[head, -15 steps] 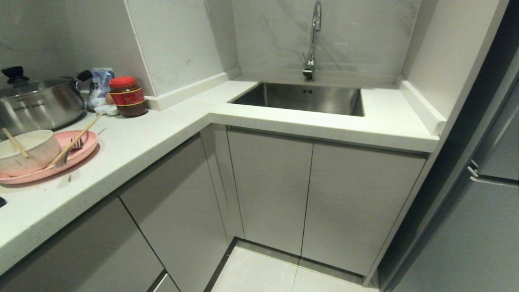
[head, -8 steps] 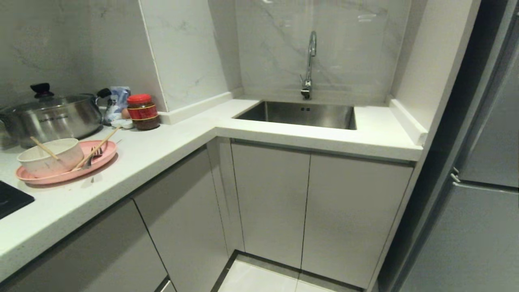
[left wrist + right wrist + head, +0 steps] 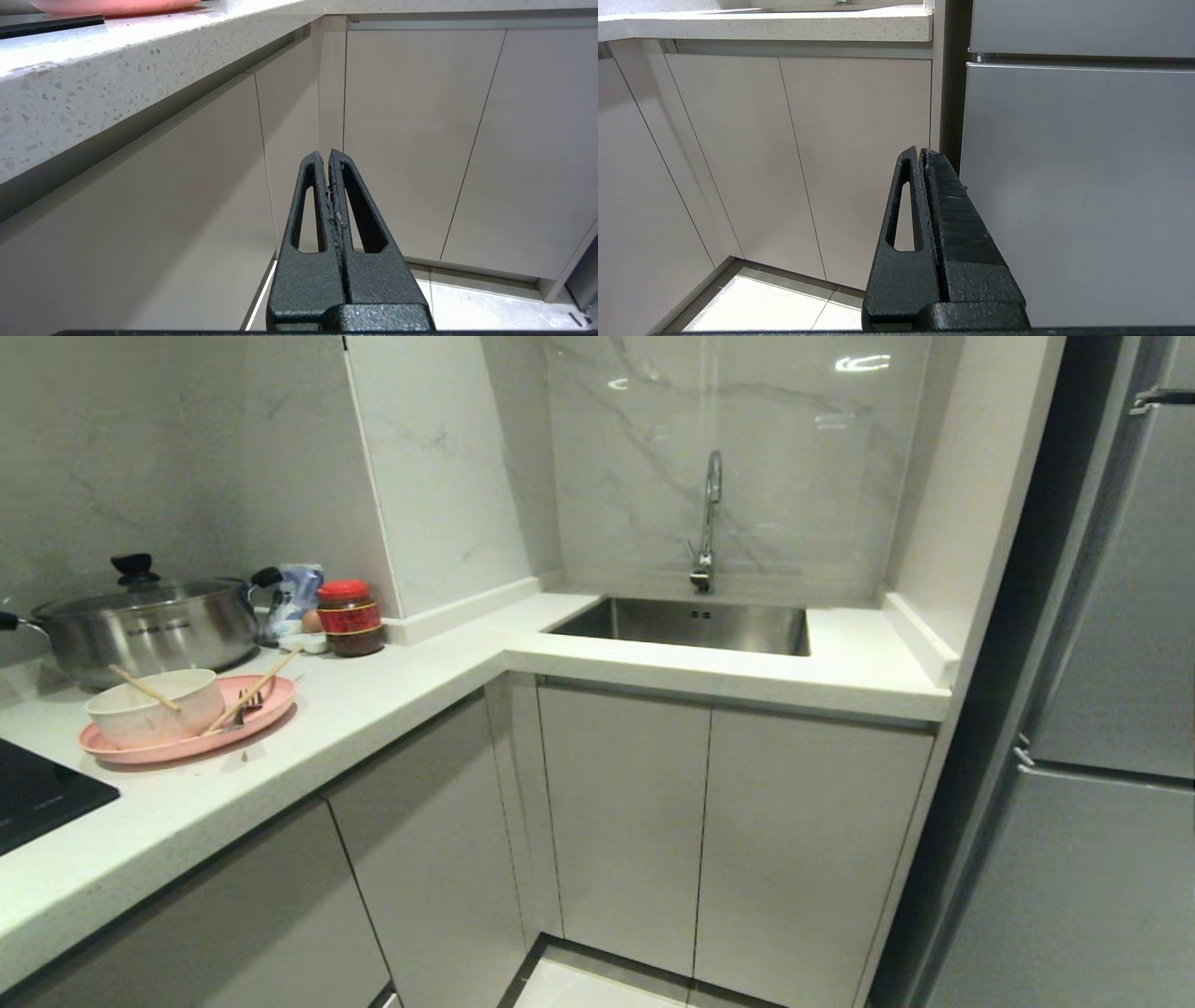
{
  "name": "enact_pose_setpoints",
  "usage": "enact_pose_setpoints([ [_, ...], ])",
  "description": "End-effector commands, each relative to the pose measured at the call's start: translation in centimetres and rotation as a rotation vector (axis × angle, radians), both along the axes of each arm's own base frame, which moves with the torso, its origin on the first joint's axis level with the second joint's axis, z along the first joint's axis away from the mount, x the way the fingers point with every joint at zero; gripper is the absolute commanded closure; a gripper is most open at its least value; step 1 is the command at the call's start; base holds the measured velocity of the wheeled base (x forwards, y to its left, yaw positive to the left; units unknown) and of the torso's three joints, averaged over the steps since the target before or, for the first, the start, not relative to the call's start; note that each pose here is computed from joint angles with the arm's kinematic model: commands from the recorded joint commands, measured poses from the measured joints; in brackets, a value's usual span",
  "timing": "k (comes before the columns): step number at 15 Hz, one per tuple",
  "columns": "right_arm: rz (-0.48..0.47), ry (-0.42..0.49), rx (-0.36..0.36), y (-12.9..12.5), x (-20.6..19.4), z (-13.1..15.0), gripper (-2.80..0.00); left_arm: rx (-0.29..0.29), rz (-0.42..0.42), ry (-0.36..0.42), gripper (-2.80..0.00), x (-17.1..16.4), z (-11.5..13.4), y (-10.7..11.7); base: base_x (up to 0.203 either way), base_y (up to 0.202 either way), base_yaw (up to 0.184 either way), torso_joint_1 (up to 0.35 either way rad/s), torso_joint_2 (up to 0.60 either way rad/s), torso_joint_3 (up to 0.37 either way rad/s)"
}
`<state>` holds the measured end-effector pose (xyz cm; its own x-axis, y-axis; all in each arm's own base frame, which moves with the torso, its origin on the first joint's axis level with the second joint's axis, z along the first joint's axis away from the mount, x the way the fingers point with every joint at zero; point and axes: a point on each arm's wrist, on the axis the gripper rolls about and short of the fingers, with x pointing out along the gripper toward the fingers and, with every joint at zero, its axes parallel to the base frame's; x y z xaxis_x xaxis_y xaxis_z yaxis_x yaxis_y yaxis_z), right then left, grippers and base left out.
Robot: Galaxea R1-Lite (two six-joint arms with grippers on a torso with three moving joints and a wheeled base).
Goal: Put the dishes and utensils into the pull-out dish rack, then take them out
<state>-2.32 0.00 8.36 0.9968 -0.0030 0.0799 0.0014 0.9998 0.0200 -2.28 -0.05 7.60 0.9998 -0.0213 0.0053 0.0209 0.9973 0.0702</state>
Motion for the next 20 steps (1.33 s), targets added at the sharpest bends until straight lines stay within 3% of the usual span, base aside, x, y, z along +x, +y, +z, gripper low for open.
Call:
enact_pose_setpoints([
  [1,0.0,0.026,0.0,0.0,0.22,-0.72,0.0,-0.001,0.001,0.007,0.0,0.06,-0.16,0.0,0.0,0.0,0.0,0.0,0.0,0.0],
  [20,0.001,0.029,-0.003,0.0,0.22,-0.76,0.0,-0.003,0.001,0.007,0.0,0.06,-0.16,0.0,0.0,0.0,0.0,0.0,0.0,0.0],
])
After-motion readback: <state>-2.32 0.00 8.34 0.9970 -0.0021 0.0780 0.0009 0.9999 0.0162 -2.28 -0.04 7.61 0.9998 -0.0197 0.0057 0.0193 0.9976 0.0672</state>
